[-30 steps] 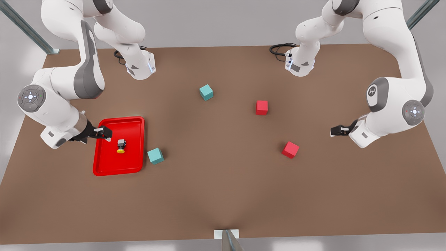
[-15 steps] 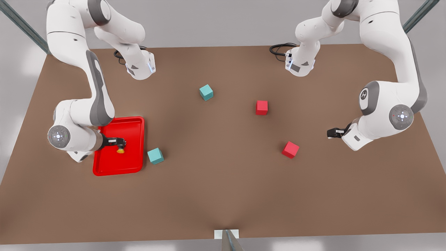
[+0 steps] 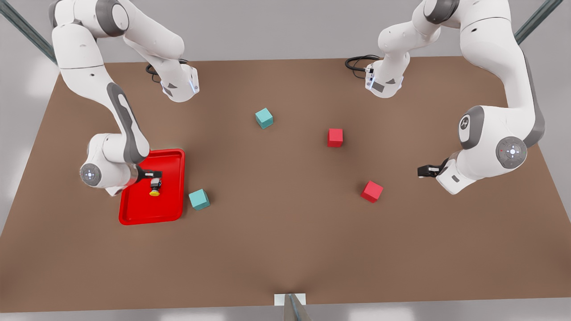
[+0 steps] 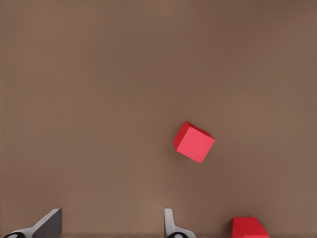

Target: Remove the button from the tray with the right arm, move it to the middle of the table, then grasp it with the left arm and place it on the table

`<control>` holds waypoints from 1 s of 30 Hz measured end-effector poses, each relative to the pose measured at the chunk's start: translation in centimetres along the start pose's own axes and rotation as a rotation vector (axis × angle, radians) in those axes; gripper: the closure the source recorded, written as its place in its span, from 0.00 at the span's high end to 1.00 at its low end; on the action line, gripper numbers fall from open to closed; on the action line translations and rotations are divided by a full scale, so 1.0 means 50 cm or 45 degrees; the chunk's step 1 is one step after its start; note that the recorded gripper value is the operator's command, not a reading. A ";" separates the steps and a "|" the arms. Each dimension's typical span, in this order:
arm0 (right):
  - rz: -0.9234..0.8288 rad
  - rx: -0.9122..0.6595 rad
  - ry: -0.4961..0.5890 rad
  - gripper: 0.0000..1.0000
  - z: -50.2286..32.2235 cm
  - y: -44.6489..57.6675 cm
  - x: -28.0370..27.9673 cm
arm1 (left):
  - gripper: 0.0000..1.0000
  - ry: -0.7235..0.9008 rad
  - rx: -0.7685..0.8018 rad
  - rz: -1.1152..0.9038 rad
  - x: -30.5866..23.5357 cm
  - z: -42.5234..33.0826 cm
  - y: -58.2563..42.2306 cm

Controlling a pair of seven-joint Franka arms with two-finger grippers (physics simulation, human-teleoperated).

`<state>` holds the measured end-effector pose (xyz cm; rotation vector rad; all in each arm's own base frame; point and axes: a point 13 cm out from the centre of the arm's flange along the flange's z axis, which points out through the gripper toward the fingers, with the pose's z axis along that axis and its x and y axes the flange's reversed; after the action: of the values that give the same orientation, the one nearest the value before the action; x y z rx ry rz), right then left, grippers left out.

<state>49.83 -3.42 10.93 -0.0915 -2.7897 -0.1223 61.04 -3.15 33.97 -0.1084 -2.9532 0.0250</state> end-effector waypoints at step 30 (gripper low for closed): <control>-0.101 0.079 -0.137 0.80 0.135 -0.038 -0.054 | 1.00 -0.086 -0.065 0.031 0.005 -0.085 -0.071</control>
<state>49.94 -4.79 3.55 0.0288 -2.9027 -0.0517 61.36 -6.62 38.29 -0.1540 -3.0207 -0.0444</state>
